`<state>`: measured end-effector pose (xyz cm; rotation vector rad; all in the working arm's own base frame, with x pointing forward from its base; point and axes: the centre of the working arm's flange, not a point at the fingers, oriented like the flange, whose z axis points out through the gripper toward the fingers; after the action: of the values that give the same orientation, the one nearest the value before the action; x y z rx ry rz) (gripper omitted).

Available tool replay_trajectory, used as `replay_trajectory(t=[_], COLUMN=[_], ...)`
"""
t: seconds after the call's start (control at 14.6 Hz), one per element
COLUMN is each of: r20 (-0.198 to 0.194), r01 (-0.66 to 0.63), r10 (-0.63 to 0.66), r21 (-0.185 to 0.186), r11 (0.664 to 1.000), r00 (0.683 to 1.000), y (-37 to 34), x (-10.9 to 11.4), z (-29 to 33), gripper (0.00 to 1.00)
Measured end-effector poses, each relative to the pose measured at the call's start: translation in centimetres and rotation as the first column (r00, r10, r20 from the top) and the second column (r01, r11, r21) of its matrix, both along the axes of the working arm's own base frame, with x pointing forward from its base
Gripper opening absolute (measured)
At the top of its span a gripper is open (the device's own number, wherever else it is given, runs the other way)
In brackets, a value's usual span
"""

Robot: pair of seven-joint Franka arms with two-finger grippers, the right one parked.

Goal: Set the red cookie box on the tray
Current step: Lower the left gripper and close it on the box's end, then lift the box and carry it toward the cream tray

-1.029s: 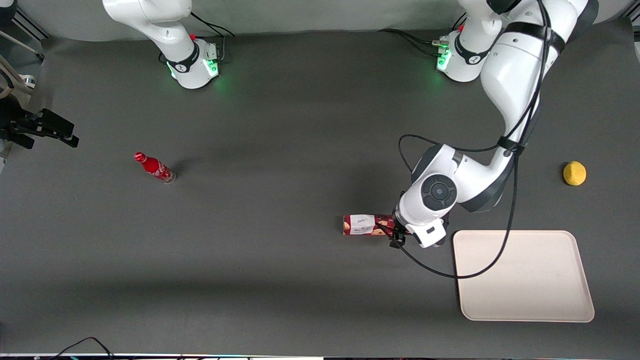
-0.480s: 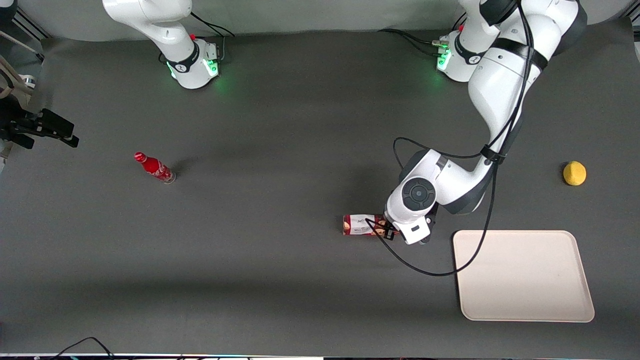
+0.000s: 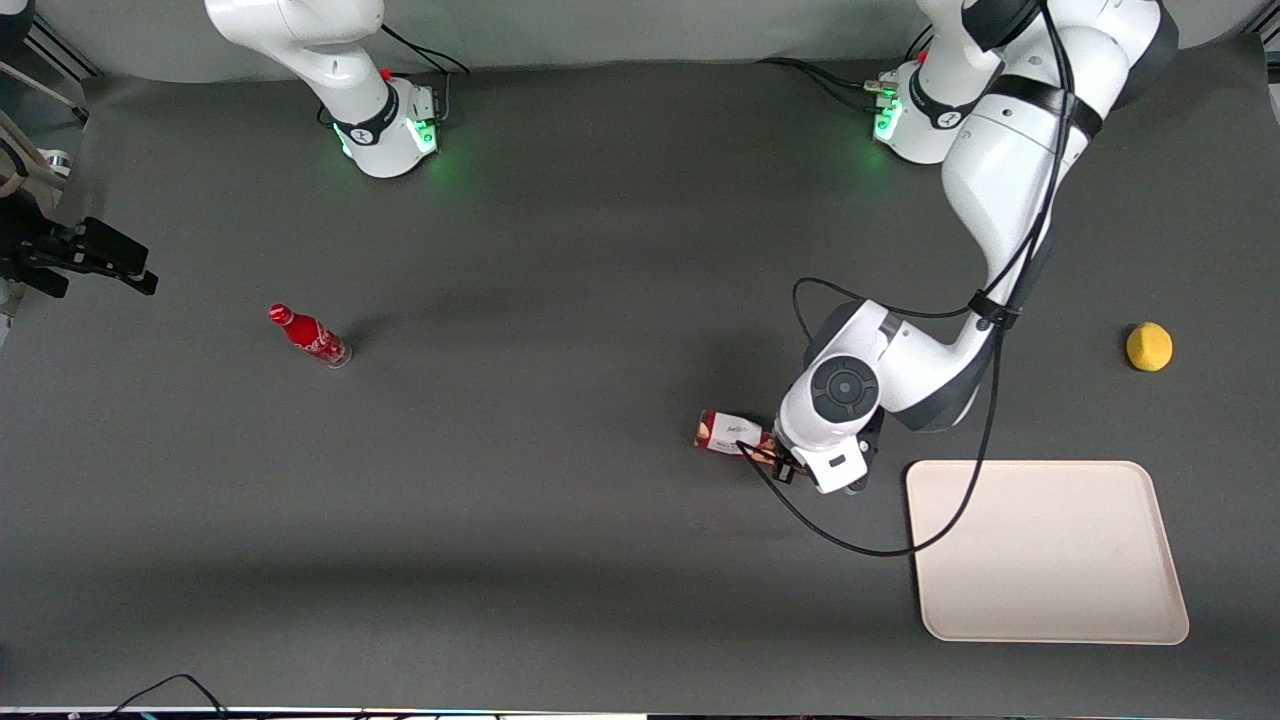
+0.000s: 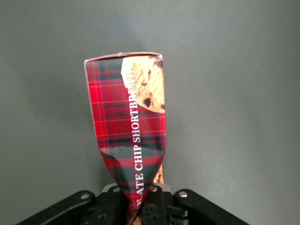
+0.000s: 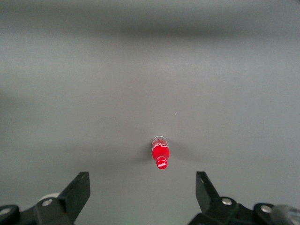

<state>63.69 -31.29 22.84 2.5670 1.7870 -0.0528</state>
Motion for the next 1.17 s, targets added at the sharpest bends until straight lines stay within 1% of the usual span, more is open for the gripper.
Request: replay_trajectory(t=[0.14,0.21,0.34,0.48,0.55,0.62,0.69,0.75,0.89,1.03,1.17], r20=[0.019,0.017,-0.007,-0.045,-0.066,-0.089,-0.111,-0.133,-0.162,-0.175,-0.186], r01=[0.036,0.070,0.152,0.244,0.305,0.373,0.444,0.514,0.645,0.758,0.848], r10=[-0.036,-0.070,-0.151,-0.242,-0.303,-0.369,-0.439,-0.509,-0.640,-0.753,-0.843], r21=[0.004,0.014,0.027,0.033,0.032,0.026,0.018,0.006,-0.028,-0.050,-0.075], r11=[0.999,0.997,0.988,0.969,0.952,0.928,0.896,0.858,0.763,0.650,0.524], r00=[0.999,0.997,0.988,0.969,0.951,0.925,0.892,0.850,0.751,0.634,0.505], y=[2.1,3.6,6.8,10.5,12.4,14.3,16.3,18.5,23.1,28.3,33.0], x=[1.4,2.0,3.1,4.0,4.3,4.5,4.7,4.8,5.2,5.5,5.7], z=[2.3,4.0,8.4,13.5,15.9,18.2,20.1,21.5,23.6,24.5,24.3], gripper=[0.11,0.11,0.11,0.11,0.11,0.11,0.11,0.11,0.11,0.11,0.11])
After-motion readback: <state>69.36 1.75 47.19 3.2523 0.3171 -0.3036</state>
